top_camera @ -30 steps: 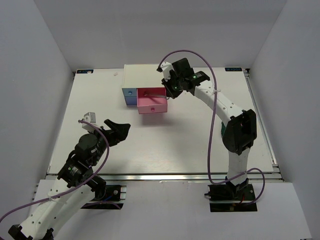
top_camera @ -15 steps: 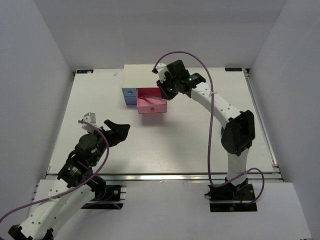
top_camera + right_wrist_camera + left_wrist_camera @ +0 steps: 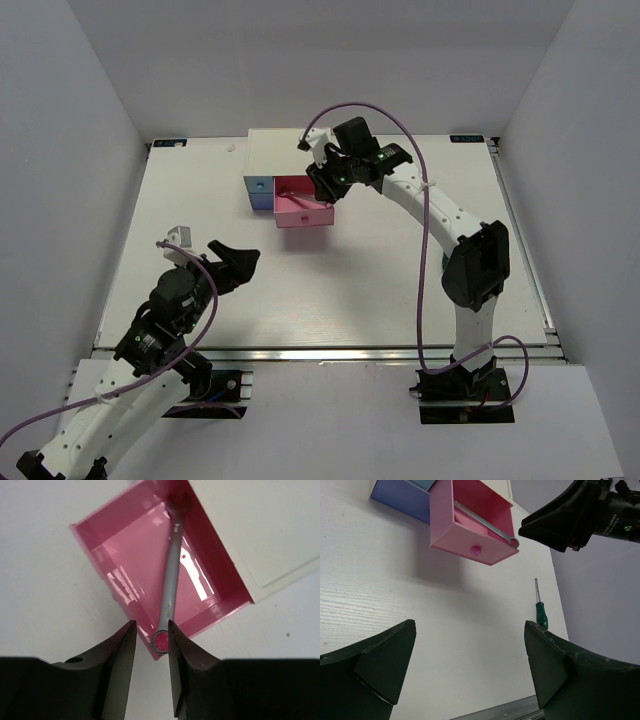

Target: Sort the tools into containers

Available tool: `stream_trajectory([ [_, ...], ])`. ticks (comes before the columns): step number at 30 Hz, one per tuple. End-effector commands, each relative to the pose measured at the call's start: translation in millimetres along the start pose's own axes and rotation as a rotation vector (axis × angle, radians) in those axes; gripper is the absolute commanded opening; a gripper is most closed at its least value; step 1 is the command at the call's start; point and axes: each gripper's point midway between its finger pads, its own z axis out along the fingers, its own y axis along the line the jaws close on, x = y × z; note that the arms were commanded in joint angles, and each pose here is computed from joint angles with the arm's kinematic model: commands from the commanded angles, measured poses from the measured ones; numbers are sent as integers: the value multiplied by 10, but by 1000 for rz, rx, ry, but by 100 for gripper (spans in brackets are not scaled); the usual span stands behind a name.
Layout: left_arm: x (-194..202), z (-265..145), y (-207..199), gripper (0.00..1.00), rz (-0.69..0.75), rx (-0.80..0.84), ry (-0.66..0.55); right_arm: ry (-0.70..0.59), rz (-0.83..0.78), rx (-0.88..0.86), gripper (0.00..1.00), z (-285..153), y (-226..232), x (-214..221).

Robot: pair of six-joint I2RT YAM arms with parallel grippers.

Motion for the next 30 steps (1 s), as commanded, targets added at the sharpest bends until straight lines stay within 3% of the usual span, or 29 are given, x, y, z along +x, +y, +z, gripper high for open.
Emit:
stream_trajectory([
  [1, -40, -21, -47, 98, -6, 10, -5, -80, -174, -144, 37, -127, 226, -282],
  [10, -58, -55, -39, 98, -3, 7, -8, -14, -279, -163, 42, 141, 109, -170],
  [25, -49, -30, -27, 98, -1, 0, -7, 60, -298, -124, 44, 438, -70, 31],
  [30, -41, -25, -16, 98, 0, -4, -7, 81, -290, -122, 35, 486, -88, 90],
])
